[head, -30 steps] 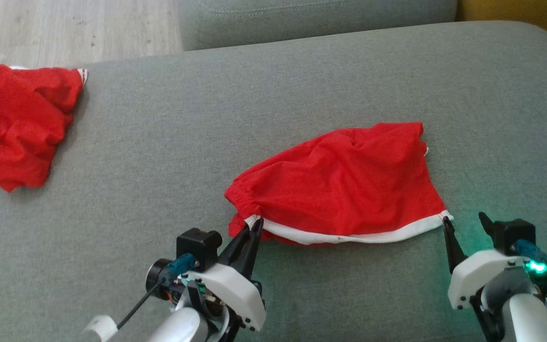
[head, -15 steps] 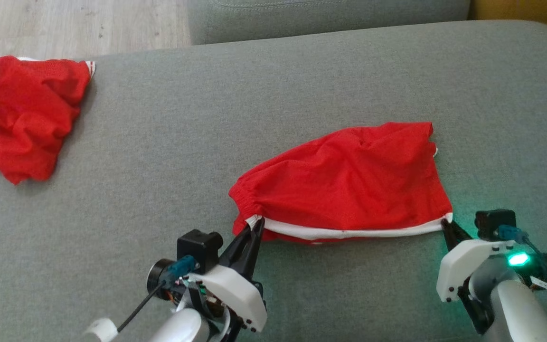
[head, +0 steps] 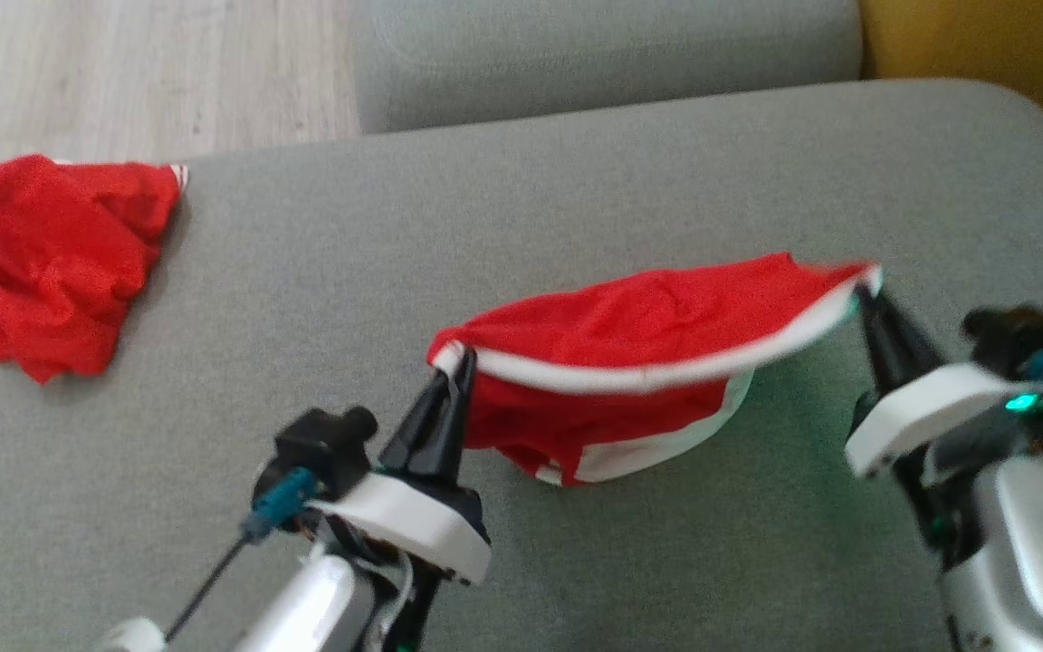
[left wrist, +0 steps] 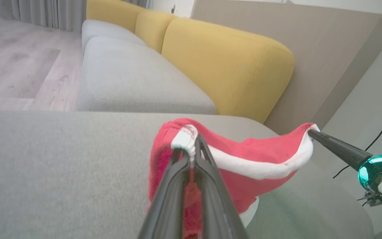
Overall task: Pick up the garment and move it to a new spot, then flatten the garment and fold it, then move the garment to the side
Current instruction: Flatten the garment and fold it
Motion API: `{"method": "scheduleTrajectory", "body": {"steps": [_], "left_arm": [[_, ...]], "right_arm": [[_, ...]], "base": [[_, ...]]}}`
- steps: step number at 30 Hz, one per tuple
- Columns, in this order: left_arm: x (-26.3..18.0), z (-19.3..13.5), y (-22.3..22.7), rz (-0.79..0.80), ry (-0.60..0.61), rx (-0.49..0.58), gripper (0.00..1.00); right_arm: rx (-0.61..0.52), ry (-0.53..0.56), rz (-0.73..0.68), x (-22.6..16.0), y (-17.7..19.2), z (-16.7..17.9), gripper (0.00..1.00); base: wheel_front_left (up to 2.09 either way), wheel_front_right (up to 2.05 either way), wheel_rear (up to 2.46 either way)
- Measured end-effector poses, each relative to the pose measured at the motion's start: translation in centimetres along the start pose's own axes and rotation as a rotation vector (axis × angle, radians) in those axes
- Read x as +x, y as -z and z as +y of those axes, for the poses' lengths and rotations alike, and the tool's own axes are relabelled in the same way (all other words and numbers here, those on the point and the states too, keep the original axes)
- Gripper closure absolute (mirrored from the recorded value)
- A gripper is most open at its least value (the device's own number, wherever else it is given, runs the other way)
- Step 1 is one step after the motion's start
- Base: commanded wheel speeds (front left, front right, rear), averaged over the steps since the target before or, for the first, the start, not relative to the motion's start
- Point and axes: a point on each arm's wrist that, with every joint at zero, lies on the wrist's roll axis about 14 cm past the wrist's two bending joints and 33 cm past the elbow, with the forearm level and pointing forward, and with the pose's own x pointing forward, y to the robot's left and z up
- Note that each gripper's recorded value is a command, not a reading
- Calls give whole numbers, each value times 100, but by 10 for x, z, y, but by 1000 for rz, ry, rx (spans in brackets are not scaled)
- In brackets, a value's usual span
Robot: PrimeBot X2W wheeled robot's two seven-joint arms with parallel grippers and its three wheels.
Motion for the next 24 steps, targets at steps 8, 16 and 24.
{"method": "scheduleTrajectory", "body": {"steps": [8,16,24], "left_arm": [[-13,-19,-117,-263,83,183,100],[-32,-58,-229,-457,187,382,100],[8,-32,-223,-316,171,350,100]], "right_arm": [[-30,-48,-435,-37,-152,11,100],[-102,-39,-676,-86,-244,21,100],[-115,1,-554,-49,-232,12,100]], "base": [[0,0,0],[0,0,0],[0,0,0]]}}
